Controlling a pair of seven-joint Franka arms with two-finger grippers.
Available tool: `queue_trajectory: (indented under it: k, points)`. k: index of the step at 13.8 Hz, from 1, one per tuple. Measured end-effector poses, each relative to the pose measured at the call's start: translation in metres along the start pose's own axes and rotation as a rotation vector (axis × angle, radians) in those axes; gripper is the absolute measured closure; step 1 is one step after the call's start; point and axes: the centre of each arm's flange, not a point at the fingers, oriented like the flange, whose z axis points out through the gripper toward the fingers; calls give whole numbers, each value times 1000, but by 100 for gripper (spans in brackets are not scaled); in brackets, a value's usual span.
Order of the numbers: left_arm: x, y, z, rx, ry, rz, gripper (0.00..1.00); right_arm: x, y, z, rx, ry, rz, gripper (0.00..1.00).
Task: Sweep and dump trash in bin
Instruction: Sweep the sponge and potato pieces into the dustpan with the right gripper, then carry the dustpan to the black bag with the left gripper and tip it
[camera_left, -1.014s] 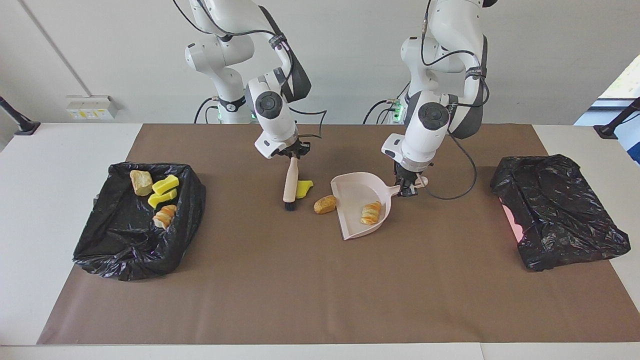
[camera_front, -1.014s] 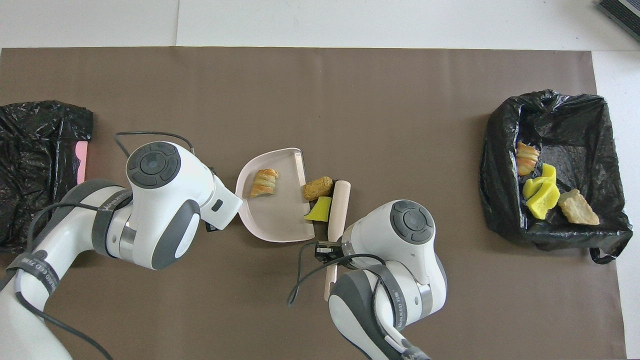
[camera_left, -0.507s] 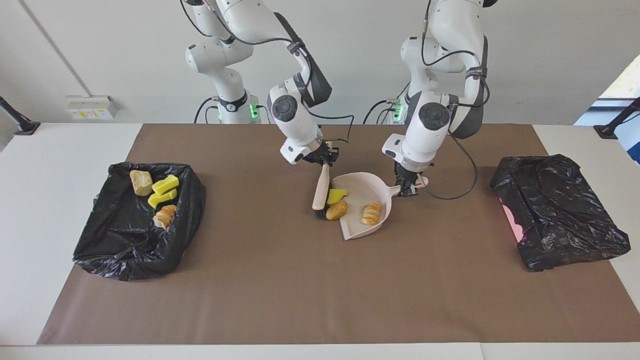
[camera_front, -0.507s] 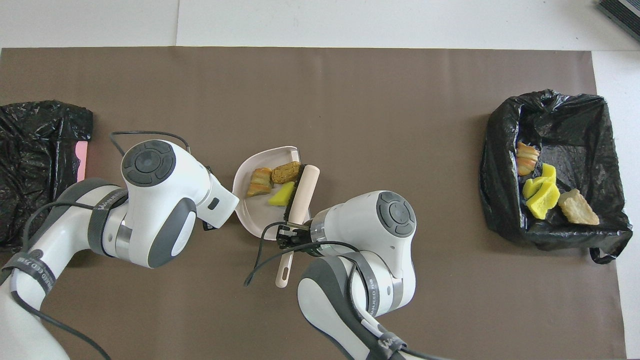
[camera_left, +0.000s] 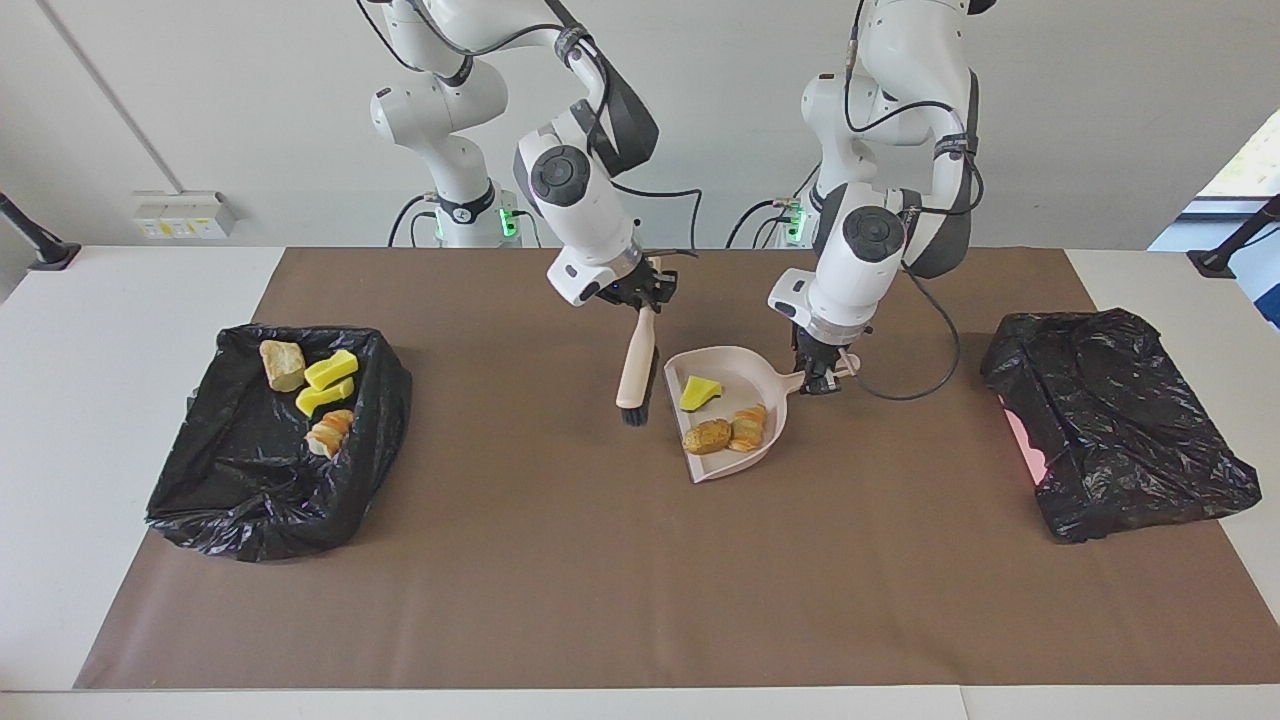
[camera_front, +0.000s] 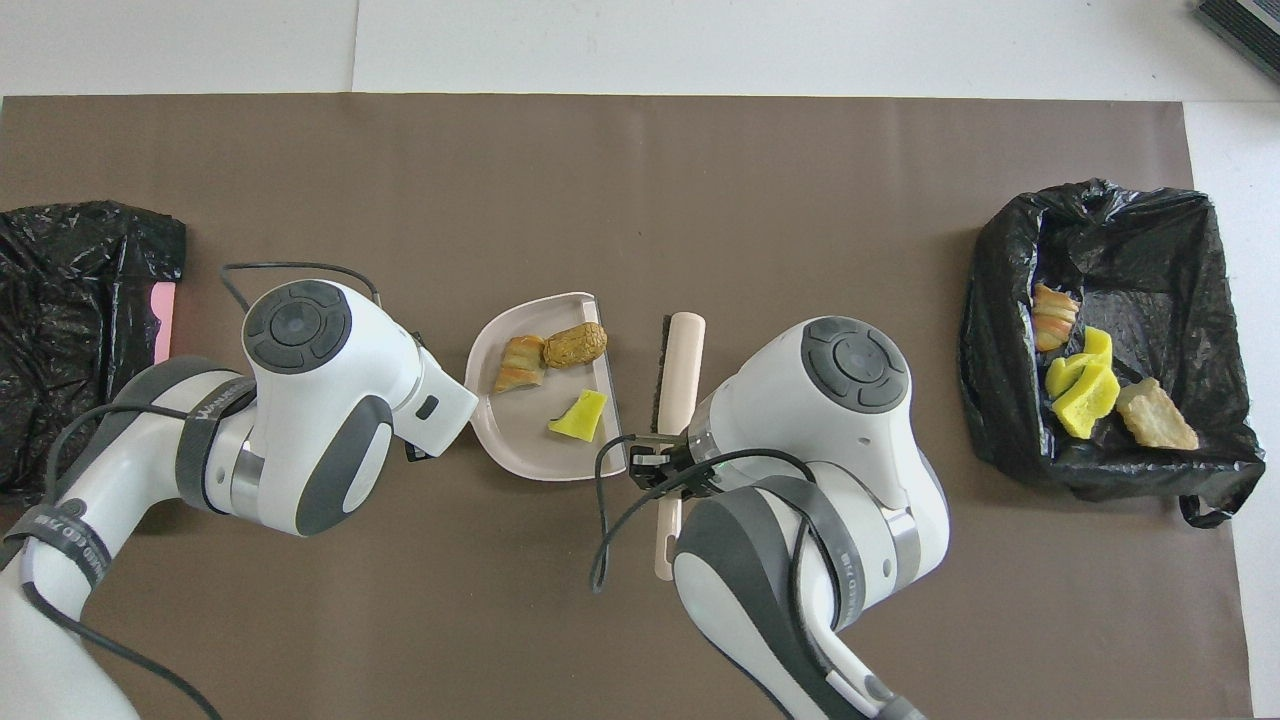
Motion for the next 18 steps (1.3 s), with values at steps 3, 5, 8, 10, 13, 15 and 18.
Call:
queue_trajectory:
  k: [3, 5, 8, 10, 13, 15, 18]
  points:
    - [-8, -5, 0, 1, 1, 17, 69, 20, 17, 24, -80, -32, -173, 74]
    - [-22, -12, -1, 2, 3, 50, 69, 32, 8, 42, -112, -47, -285, 74]
    - [-45, -24, -2, 4, 7, 93, 69, 39, -19, 54, -91, -20, -334, 74]
    - [-64, -35, -6, 12, 11, 122, 69, 35, -37, 64, -49, 6, -324, 74]
    - [-104, -55, -25, 19, 42, 140, 69, 19, -58, 78, -41, -23, -92, 74]
    - [-146, -71, -51, 10, 92, 152, 69, 3, -70, 71, -60, -48, 77, 74]
    - [-220, -89, -93, 21, 149, 130, 69, -32, -72, 46, -101, -98, 137, 74]
